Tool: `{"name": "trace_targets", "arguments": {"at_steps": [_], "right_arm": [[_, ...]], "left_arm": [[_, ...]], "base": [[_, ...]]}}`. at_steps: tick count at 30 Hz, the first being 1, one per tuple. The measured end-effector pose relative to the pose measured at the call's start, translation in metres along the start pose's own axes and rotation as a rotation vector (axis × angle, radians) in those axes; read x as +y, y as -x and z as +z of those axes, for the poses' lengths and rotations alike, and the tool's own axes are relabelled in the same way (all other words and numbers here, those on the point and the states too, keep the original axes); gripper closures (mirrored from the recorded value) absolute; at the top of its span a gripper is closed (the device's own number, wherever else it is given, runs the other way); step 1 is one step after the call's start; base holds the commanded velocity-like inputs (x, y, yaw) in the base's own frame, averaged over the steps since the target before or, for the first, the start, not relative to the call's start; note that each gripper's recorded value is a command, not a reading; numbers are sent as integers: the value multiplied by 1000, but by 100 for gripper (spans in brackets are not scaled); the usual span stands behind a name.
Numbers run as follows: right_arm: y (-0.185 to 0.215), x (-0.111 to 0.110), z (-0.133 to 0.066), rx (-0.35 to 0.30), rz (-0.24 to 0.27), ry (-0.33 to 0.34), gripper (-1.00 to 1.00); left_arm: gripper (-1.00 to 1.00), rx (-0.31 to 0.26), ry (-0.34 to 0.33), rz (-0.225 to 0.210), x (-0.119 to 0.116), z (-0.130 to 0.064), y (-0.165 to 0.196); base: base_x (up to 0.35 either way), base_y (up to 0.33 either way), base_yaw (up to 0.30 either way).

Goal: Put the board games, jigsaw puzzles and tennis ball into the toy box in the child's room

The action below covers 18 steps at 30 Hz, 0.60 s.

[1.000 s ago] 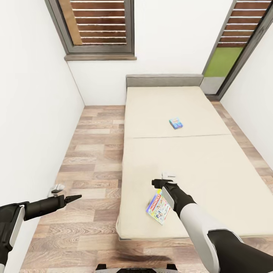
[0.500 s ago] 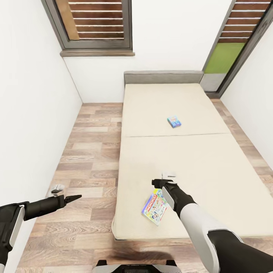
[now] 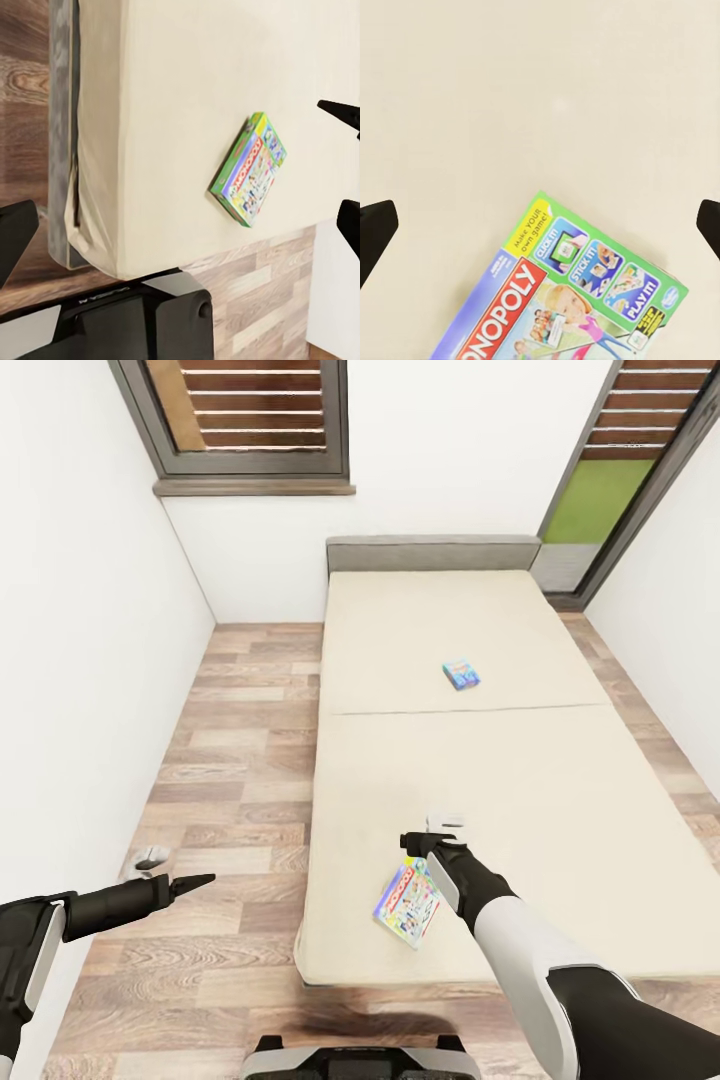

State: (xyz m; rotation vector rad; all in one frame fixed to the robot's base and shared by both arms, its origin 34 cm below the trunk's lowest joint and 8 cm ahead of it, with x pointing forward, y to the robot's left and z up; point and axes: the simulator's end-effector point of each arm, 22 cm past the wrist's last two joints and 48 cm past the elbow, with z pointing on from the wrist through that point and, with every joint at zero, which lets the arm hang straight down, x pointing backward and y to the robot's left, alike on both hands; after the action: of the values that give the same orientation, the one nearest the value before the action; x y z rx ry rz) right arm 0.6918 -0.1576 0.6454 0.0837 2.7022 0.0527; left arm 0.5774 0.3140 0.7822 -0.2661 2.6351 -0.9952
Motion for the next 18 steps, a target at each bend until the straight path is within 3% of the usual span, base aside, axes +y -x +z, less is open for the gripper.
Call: {"name": "trace_targets", "arguments": {"at_steps": [6,12,18], "right_arm": [[-5,0,4,9,0,-1,-100],[-11,-1,7,20,0,-1,-100],[-17,-1,11,31,1,-2,-100]], "left_arm": [[-100,-5,1,5,2,-3,3],[-100,-50,17,7,17,-32,22],[-100,-88,-117,12,0,-63,36]], "base": [[0,0,0],[0,0,0],[0,0,0]]}}
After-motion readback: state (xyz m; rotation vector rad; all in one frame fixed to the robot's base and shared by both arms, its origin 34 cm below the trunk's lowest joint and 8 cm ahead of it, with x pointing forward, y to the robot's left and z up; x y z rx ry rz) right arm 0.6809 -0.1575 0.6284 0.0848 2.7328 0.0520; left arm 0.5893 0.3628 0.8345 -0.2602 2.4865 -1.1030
